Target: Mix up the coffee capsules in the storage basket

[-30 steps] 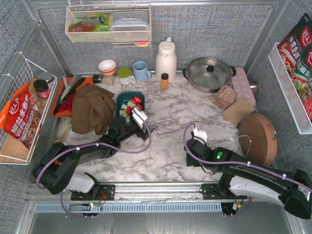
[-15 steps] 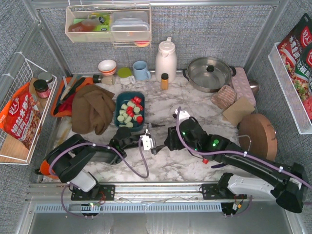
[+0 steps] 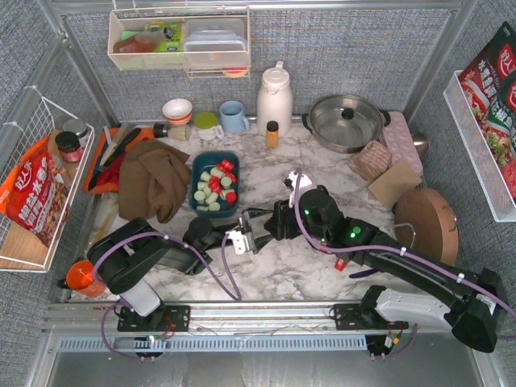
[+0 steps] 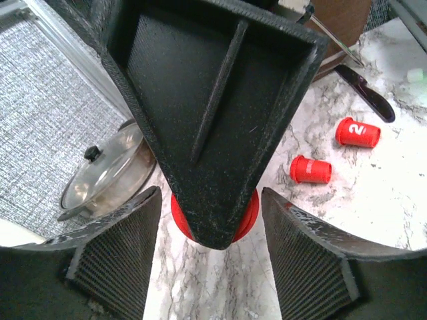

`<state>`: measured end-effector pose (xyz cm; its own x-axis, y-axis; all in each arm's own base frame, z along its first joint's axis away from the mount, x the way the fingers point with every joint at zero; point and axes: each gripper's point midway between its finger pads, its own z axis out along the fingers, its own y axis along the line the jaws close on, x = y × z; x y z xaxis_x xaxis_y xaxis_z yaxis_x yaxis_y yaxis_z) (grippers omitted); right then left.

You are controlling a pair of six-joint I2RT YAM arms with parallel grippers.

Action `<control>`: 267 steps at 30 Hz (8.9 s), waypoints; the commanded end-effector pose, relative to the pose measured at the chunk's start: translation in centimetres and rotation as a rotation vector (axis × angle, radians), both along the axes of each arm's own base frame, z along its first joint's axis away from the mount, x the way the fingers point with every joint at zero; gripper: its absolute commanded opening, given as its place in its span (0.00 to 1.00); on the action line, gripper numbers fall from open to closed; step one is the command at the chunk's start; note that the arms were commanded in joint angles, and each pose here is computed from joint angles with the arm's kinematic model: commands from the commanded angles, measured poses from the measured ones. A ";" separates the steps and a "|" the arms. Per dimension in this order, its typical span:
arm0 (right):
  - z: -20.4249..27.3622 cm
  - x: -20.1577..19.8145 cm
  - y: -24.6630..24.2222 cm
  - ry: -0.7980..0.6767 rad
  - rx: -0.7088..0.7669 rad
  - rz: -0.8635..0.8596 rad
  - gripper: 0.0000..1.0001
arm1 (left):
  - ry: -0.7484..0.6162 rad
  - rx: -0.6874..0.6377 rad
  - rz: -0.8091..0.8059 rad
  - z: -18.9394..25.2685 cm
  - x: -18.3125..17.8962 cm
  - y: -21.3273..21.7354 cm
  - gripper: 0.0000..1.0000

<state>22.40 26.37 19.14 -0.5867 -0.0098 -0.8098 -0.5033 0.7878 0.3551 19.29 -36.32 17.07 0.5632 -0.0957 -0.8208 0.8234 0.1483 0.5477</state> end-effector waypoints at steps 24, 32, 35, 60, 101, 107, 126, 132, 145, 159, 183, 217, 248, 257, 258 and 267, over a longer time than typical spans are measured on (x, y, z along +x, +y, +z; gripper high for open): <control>1.5 1.5 -0.3 0.000 0.084 -0.051 0.57 | -0.031 -0.055 0.067 1.0 0.7 0.5 0.40; 3.2 3.2 -4.2 -0.114 -0.051 -0.171 0.59 | 0.044 -0.078 0.283 0.6 4.4 2.3 0.37; 2.3 3.9 -6.9 -0.118 -0.154 -0.272 0.59 | 0.138 -0.127 0.470 0.9 8.2 5.1 0.38; -10.6 4.4 -16.2 0.211 -0.500 -0.652 0.62 | 0.808 0.148 1.059 -8.8 14.5 15.2 0.51; -8.2 0.9 -7.7 0.233 -0.111 -0.188 0.31 | 0.138 0.140 0.317 -2.0 6.1 4.5 0.99; -4.2 0.1 -3.7 0.184 0.074 -0.035 0.30 | 0.002 0.116 0.151 -1.1 3.3 0.5 0.99; -1.9 -0.6 -2.0 0.068 0.161 0.027 0.31 | -0.036 -0.039 -0.006 1.5 -0.2 -1.9 0.90; -1.8 -0.5 -2.1 0.058 0.158 0.020 0.31 | -0.037 -0.038 -0.011 1.4 -0.2 -2.0 0.60; -1.5 0.9 -6.4 0.004 0.002 -0.157 0.61 | 0.085 -0.023 0.295 0.2 5.3 1.4 0.36; -5.7 0.5 -19.1 0.117 -0.360 -0.802 0.61 | 0.697 0.124 1.012 -6.8 16.6 13.7 0.37; -15.3 -5.5 -20.2 0.507 -0.427 -0.991 0.59 | 0.687 -0.035 1.085 -3.9 16.0 16.1 0.99; -10.3 -1.3 -13.6 0.264 -0.278 -0.473 0.35 | 0.508 0.027 0.650 -0.9 12.4 9.7 0.99; 2.7 1.1 -2.0 0.015 0.380 -0.092 0.35 | -0.083 -0.111 -0.004 3.5 -0.9 -1.8 0.99; 2.4 0.9 -1.8 0.029 0.389 -0.084 0.35 | -0.091 -0.106 -0.013 3.4 -1.2 -1.6 0.64; 2.4 0.9 -1.9 0.030 0.389 -0.083 0.35 | -0.091 -0.106 -0.011 3.4 -1.2 -1.6 0.62; 2.2 0.8 -1.8 0.044 0.384 -0.083 0.39 | -0.093 -0.105 0.009 3.3 -0.9 -1.5 0.49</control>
<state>23.04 24.17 20.34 -0.6209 0.3231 -0.7142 -0.3984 0.6546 0.6425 18.48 -38.05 19.28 0.6168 -0.1460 -0.7735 0.7848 0.1894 0.5901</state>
